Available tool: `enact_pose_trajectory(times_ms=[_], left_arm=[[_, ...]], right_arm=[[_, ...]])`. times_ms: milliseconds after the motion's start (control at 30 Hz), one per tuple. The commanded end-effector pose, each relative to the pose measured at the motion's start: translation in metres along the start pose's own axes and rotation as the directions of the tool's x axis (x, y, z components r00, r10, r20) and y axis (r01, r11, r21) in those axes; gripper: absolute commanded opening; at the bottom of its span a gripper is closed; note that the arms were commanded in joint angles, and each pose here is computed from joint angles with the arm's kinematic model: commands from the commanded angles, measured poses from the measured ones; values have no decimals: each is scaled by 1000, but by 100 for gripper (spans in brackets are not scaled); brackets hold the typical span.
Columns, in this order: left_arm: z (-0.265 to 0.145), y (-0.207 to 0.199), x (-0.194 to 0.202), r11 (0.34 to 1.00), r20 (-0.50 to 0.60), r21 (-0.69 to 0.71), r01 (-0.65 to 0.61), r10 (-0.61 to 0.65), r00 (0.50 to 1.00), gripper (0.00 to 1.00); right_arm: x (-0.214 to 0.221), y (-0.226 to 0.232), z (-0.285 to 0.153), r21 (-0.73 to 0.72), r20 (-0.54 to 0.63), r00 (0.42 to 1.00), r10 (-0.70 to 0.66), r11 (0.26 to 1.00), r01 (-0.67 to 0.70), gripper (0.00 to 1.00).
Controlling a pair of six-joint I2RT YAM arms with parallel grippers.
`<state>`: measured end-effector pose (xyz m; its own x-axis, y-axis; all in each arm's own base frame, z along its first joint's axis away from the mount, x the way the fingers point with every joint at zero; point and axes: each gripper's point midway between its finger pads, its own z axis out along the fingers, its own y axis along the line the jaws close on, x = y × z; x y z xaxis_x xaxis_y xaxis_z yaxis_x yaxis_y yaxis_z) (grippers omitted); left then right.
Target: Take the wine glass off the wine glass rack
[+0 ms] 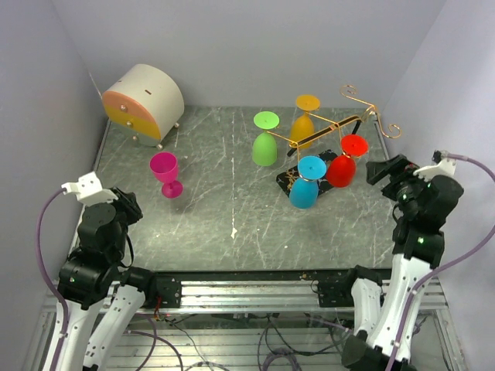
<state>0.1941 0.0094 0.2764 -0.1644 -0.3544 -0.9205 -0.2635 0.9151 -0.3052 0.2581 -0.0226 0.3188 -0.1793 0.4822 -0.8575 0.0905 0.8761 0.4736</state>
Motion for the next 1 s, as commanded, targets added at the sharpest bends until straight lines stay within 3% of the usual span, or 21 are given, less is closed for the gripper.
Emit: enact_pose_trajectory(times_ms=[0,133,200,267,333,367,400,500,600,667,733,800,867,967], left_arm=[[-4,-5,-10,999,51,32,11,-13,999,37],[-7,-8,-11,998,59,58,12,-15,998,37],[-9,-9,-11,998,63,68,12,-16,998,37],[-11,-9,-12,997,67,75,13,-18,998,37],[-13,-9,-12,996,71,84,15,-21,997,37],[-14,-10,-12,996,74,90,16,-23,997,37],[-15,-10,-13,995,76,94,16,-24,997,38],[-17,-12,-13,994,80,110,15,-24,997,38],[-18,-13,-13,993,82,120,14,-24,996,38],[-19,-12,-13,993,83,119,16,-26,996,38],[-19,-12,-13,992,82,121,16,-26,996,38],[-20,-13,-13,991,83,129,15,-26,996,38],[-20,-14,-13,991,82,132,14,-25,996,38],[-21,-14,-13,991,81,134,17,-27,996,38]], right_arm=[[13,-36,-23,210,80,996,-32,978,15,98],[43,-72,-29,390,64,991,121,910,-137,100],[60,-72,-30,392,32,981,193,900,-190,98],[76,-57,-26,304,-42,980,196,937,-174,90],[88,-27,-20,112,-136,981,137,986,-122,84],[95,-13,-20,14,-185,979,86,996,-85,95],[101,0,-22,-79,-219,975,27,996,-46,99],[112,20,-36,-201,-265,961,-86,979,32,100],[104,42,-55,-300,-158,974,-165,947,112,100],[79,53,-74,-322,37,974,-223,920,223,100],[43,58,-108,-238,308,896,-319,886,398,100],[12,40,-121,-57,435,836,-335,916,396,100],[11,38,-105,-60,420,836,-354,908,414,100],[39,50,-67,-231,314,864,-393,851,471,100]])
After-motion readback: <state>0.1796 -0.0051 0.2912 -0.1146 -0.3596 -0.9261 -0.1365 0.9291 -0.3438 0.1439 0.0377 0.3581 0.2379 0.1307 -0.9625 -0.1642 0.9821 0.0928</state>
